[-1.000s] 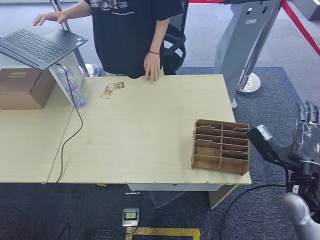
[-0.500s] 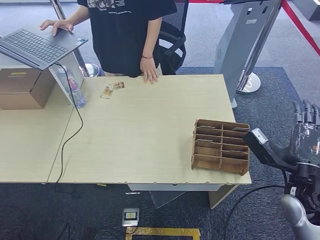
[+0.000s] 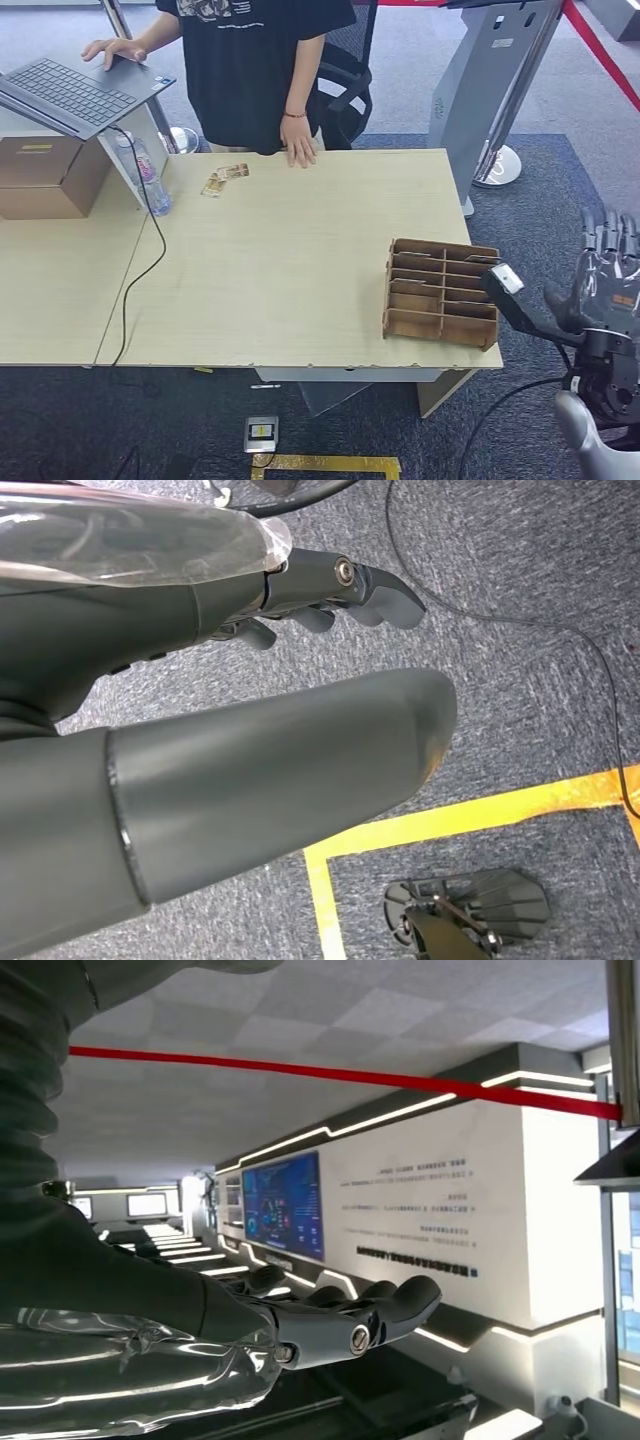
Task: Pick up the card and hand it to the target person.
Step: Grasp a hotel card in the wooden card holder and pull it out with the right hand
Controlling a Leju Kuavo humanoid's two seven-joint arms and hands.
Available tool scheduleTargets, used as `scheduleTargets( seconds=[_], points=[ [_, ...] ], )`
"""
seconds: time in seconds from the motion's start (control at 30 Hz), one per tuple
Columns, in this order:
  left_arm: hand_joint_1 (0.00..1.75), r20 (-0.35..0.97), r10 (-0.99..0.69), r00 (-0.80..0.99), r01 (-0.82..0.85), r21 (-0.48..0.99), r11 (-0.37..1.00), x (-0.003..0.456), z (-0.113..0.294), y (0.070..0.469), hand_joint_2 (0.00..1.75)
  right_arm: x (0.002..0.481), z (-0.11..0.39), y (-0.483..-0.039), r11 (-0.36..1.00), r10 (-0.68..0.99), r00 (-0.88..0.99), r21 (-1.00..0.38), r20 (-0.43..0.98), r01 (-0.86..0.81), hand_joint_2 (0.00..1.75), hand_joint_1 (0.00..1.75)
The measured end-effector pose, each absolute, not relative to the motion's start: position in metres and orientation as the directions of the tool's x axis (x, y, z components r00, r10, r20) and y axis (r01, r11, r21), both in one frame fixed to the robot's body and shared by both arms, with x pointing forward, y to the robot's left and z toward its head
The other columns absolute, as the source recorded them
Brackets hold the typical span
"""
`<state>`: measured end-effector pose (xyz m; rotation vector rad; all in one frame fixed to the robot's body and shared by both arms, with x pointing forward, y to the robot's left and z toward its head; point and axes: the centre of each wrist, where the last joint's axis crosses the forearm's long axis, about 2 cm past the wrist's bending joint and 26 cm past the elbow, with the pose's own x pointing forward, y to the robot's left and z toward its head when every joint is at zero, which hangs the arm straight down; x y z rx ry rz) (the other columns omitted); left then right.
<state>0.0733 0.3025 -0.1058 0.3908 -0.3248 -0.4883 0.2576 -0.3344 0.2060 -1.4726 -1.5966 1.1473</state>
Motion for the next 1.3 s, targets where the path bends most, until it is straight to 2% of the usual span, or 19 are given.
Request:
scheduleTargets(
  seconds=[0.23,0.37,0.53,0.73,0.9,0.97,1.03,1.23,1.3],
  points=[
    [0.00,0.207,-0.510,0.835,0.389,0.435,0.812,0.073,-0.106,0.303,0.00,0.257,0.199,-0.336,0.273,0.942,-0.283,-0.904,0.182,0.328,1.75,0.00],
    [0.00,0.207,-0.509,0.835,0.388,0.435,0.813,0.073,-0.106,0.303,0.00,0.257,0.197,-0.335,0.309,0.926,-0.307,-0.906,0.218,0.289,1.75,0.00],
    [0.00,0.207,-0.509,0.836,0.387,0.435,0.813,0.073,-0.106,0.303,0.00,0.257,0.197,-0.334,0.288,0.931,-0.311,-0.909,0.192,0.302,1.75,0.03],
    [0.00,0.206,-0.511,0.835,0.390,0.433,0.813,0.073,-0.106,0.303,0.00,0.258,0.195,-0.331,0.261,0.937,-0.310,-0.914,0.162,0.310,1.75,0.31],
    [0.00,0.207,-0.515,0.832,0.394,0.433,0.811,0.073,-0.106,0.304,0.00,0.261,0.194,-0.326,0.251,0.936,-0.319,-0.917,0.149,0.309,1.75,0.75],
    [0.00,0.207,-0.517,0.831,0.396,0.433,0.810,0.073,-0.106,0.304,0.00,0.262,0.195,-0.324,0.248,0.936,-0.322,-0.918,0.144,0.311,1.75,0.99],
    [0.00,0.208,-0.518,0.830,0.397,0.434,0.809,0.073,-0.106,0.304,0.00,0.265,0.195,-0.322,0.241,0.937,-0.321,-0.917,0.135,0.318,1.75,1.11],
    [0.00,0.210,-0.521,0.828,0.398,0.434,0.808,0.074,-0.106,0.304,0.00,0.271,0.196,-0.318,0.232,0.940,-0.319,-0.914,0.122,0.332,1.75,1.06],
    [0.00,0.210,-0.521,0.827,0.398,0.434,0.808,0.074,-0.106,0.304,0.00,0.273,0.196,-0.317,0.228,0.940,-0.319,-0.916,0.119,0.331,1.75,0.95]
  ],
)
